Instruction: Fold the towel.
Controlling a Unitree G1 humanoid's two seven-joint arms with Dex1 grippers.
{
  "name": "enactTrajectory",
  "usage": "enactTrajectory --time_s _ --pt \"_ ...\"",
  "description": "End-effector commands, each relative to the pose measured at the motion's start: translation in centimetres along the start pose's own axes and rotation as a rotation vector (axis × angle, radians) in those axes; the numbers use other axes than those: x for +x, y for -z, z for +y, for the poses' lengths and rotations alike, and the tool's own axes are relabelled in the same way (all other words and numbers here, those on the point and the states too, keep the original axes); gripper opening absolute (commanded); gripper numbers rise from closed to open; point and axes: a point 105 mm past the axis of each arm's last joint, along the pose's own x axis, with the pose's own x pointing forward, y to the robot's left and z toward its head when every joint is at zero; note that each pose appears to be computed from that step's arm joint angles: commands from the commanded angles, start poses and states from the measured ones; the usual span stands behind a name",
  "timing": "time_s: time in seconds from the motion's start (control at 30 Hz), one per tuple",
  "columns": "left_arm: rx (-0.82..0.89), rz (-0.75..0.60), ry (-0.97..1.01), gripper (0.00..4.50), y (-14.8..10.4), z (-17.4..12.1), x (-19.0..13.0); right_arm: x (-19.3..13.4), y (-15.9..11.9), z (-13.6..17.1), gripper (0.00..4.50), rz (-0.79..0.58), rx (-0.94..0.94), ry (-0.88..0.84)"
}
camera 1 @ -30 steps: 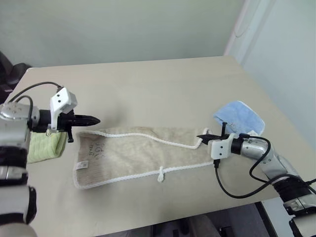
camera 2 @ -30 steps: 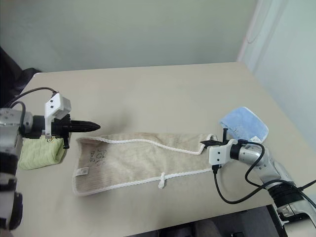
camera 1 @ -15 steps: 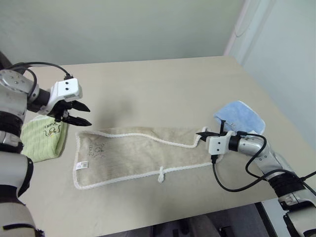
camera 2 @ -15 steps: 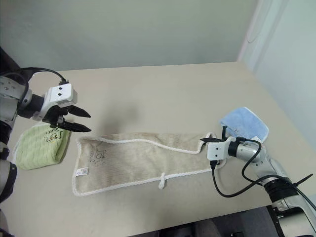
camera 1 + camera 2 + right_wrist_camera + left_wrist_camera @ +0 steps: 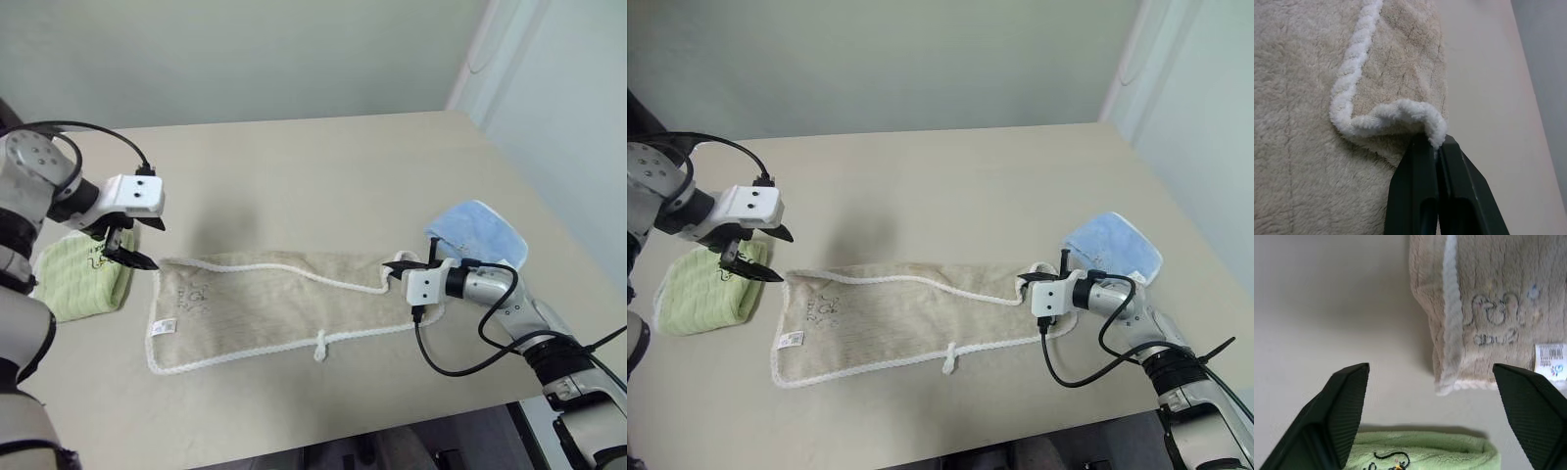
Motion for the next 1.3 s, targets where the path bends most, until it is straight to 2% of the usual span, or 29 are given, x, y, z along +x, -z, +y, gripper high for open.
enactTrajectory --time_s 0.03,0.17,0.33,0.43,0.77,0.8,0.93,1.1,1.3 --pt "0.036 0.013 0.080 4.47 0.0 -0.8 0.4 -0.1 -0.5 -0.6 0.00 -0.014 -0.015 0.041" --pt "0.070 0.034 0.134 4.47 0.4 -1.6 1.8 -0.1 -0.7 -0.4 0.00 -0.019 -0.007 0.046" --pt "0.085 -0.004 0.158 4.47 0.2 -2.1 3.3 -0.4 -0.8 -0.1 0.00 -0.016 0.002 0.048" --pt "0.089 -0.008 0.171 3.93 0.7 -2.6 3.9 -0.8 -0.8 -0.1 0.00 -0.015 0.017 0.054" --pt "0.035 -0.117 0.116 0.23 1.1 -2.9 4.3 -2.4 -1.1 -1.3 0.00 -0.032 0.166 0.097" --pt "0.026 -0.119 0.113 0.04 1.3 -3.0 4.3 -2.5 -1.1 -1.4 0.00 -0.030 0.175 0.095" --pt "-0.011 -0.163 0.079 0.04 1.4 -2.9 4.2 -3.3 -1.0 -1.8 0.00 -0.032 0.260 0.105" --pt "-0.254 -0.547 -0.148 0.04 -1.6 0.7 0.9 -6.3 -0.7 -4.9 0.00 -0.063 0.588 0.220" --pt "-0.322 -0.686 -0.394 0.04 -2.1 3.3 -1.2 -8.7 0.9 -9.5 0.00 -0.068 0.717 0.396"
